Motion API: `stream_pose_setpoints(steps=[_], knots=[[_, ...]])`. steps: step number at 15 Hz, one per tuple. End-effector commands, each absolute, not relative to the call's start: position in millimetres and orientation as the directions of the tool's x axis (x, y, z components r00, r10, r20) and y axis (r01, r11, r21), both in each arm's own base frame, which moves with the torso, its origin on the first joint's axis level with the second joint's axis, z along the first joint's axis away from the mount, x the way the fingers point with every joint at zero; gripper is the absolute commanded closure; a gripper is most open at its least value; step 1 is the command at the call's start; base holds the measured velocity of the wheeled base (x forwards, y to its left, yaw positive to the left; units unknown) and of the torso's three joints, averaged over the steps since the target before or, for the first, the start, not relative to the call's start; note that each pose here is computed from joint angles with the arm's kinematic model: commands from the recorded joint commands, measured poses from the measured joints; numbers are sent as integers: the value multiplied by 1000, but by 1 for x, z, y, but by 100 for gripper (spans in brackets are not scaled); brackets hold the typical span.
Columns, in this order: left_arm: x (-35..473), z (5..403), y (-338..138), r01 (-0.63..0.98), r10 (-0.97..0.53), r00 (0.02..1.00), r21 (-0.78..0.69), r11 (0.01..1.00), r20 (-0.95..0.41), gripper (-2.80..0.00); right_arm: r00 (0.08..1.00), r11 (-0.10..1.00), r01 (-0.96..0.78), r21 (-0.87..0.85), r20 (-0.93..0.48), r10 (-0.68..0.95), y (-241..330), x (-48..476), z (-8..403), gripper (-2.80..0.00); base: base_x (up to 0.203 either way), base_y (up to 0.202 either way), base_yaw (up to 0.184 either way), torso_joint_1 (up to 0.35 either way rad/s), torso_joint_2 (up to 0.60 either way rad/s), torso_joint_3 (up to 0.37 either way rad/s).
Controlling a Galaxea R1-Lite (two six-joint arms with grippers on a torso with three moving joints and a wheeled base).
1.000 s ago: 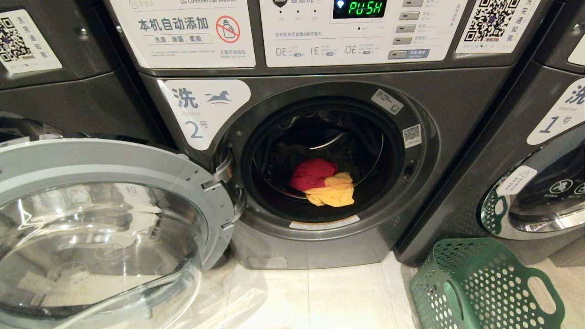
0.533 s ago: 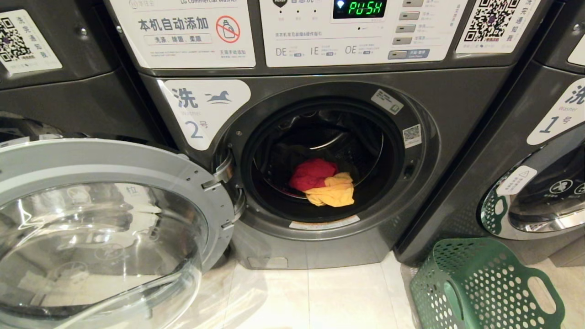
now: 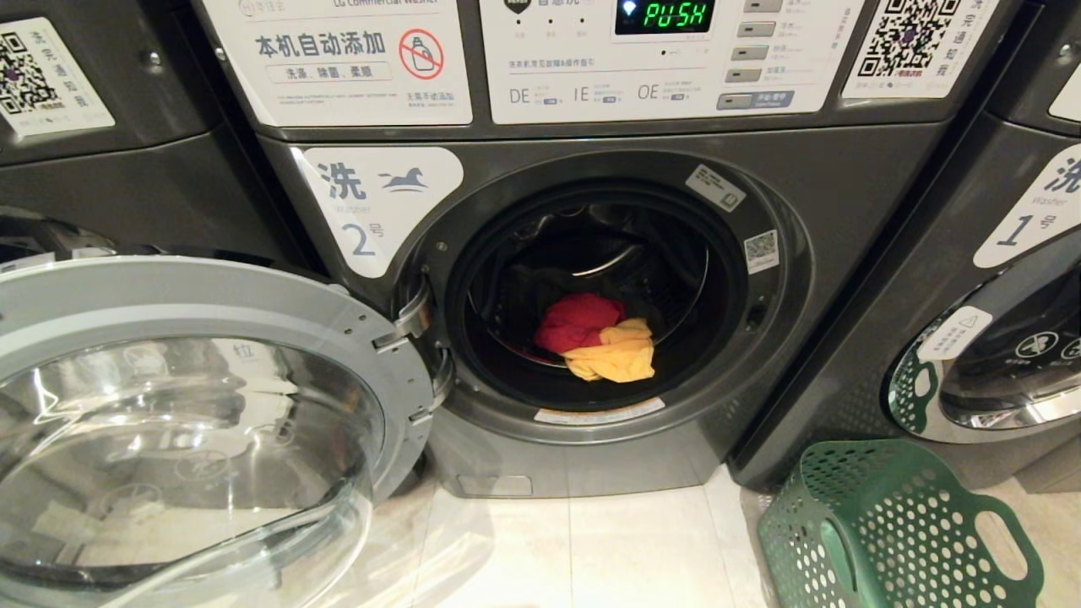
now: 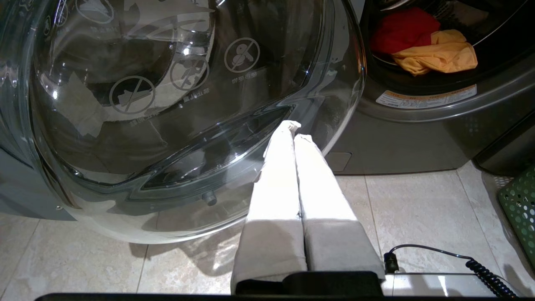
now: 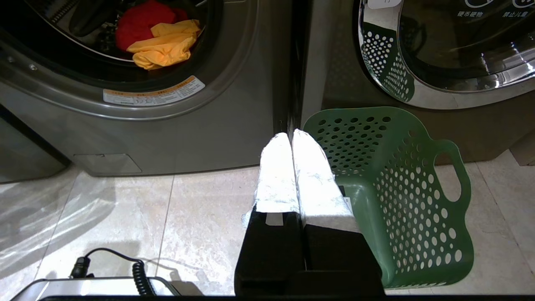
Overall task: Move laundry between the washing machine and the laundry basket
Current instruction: Pick a cloth and place it into the basket
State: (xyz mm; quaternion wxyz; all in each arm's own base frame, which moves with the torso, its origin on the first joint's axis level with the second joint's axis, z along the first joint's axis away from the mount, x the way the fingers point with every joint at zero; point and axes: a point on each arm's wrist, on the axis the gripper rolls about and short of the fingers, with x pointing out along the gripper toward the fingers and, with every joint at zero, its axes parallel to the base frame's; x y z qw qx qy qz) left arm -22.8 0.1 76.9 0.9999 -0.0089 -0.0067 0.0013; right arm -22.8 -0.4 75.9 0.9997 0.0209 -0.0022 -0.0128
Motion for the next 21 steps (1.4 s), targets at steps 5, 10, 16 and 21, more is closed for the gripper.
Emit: stream_pose_setpoints(steps=[5, 10, 16, 21], knots=[[-23, 77, 0, -3, 3, 1000, -20, 1000, 12, 0, 1000, 999, 26, 42, 3, -26, 0, -23, 76, 0, 0, 0, 0, 3, 3, -112], [-23, 77, 0, -3, 3, 1000, -20, 1000, 12, 0, 1000, 999, 26, 41, 3, -26, 0, -23, 76, 0, 0, 0, 0, 2, 3, -194], [-23, 77, 0, -3, 3, 1000, -20, 1000, 12, 0, 1000, 999, 26, 41, 3, -26, 0, -23, 76, 0, 0, 0, 0, 1, 5, -199], [-23, 77, 0, -3, 3, 1000, -20, 1000, 12, 0, 1000, 999, 19, 29, 3, -20, 0, -23, 76, 0, 0, 0, 0, 5, 3, -198]])
